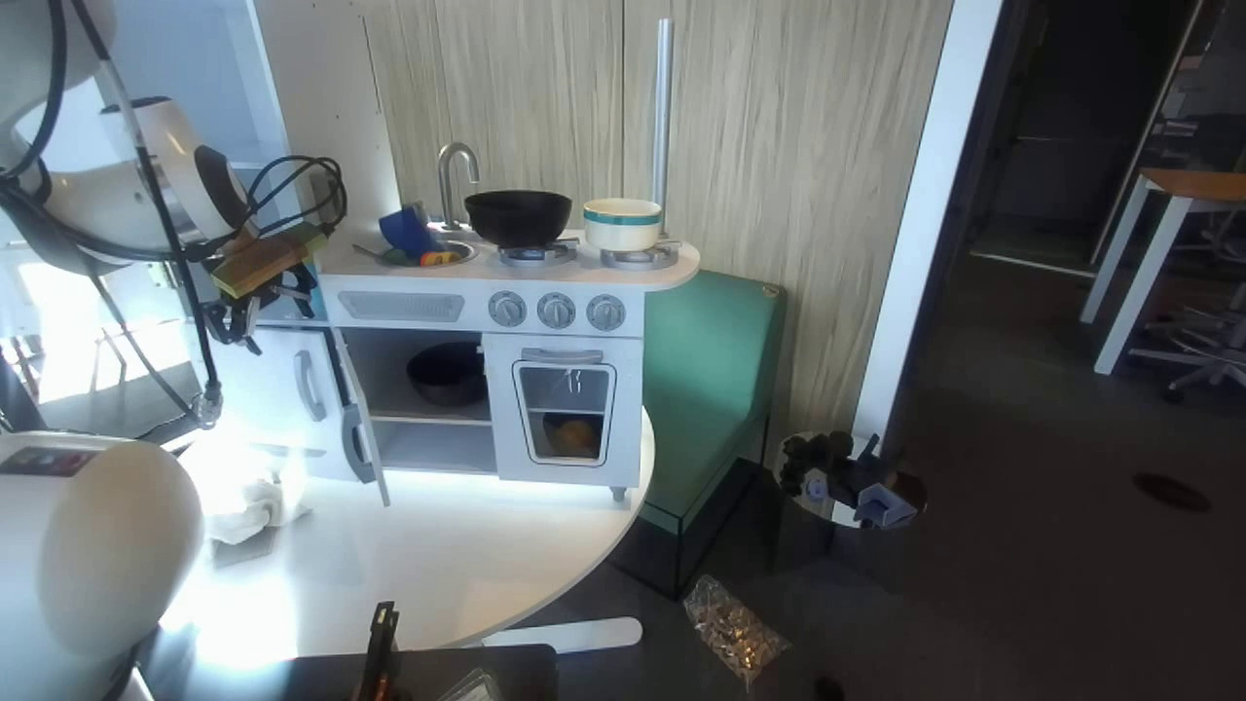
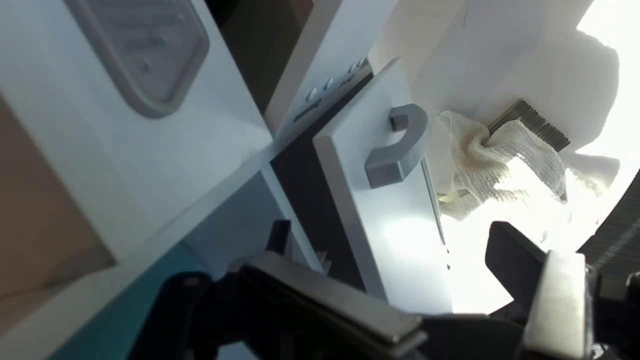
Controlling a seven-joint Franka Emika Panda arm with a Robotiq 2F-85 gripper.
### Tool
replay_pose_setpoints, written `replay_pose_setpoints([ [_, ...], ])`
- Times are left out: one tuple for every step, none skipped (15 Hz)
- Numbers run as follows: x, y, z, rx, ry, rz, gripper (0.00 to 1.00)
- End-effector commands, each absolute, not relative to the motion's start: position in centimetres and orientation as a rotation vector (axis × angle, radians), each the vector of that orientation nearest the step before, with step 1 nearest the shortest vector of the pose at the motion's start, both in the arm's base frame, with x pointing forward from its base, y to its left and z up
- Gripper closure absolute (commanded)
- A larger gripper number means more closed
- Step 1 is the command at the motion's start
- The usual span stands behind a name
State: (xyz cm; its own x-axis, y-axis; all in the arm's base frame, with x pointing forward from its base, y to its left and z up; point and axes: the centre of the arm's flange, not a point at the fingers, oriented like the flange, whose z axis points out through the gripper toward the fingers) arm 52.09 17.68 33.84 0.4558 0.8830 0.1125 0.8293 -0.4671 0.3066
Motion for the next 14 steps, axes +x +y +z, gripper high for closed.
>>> replay_pose_setpoints([
  [54.2,17.3,33.1,2.507,1.524,0.347,0.00],
  [54.2,17.4,32.9,2.522,1.521,0.345,0.00],
  [54.0,17.8,33.0,2.527,1.521,0.349,0.00],
  [53.7,18.3,33.1,2.529,1.527,0.360,0.00],
  [53.1,18.9,33.3,2.526,1.531,0.369,0.00],
  [52.8,19.2,33.4,2.529,1.535,0.371,0.00],
  [52.0,19.8,33.6,2.536,1.529,0.376,0.00],
  [51.6,20.2,33.7,2.537,1.526,0.377,0.00],
  [51.1,20.1,33.8,2.541,1.514,0.372,0.00],
  [51.0,19.8,33.8,2.546,1.505,0.369,0.00],
  [50.9,19.2,33.7,2.551,1.480,0.363,0.00],
  [50.8,18.7,33.5,2.553,1.458,0.343,0.00],
  [50.5,18.3,33.3,2.570,1.444,0.330,0.00],
  [50.3,18.1,33.0,2.579,1.432,0.313,0.00],
])
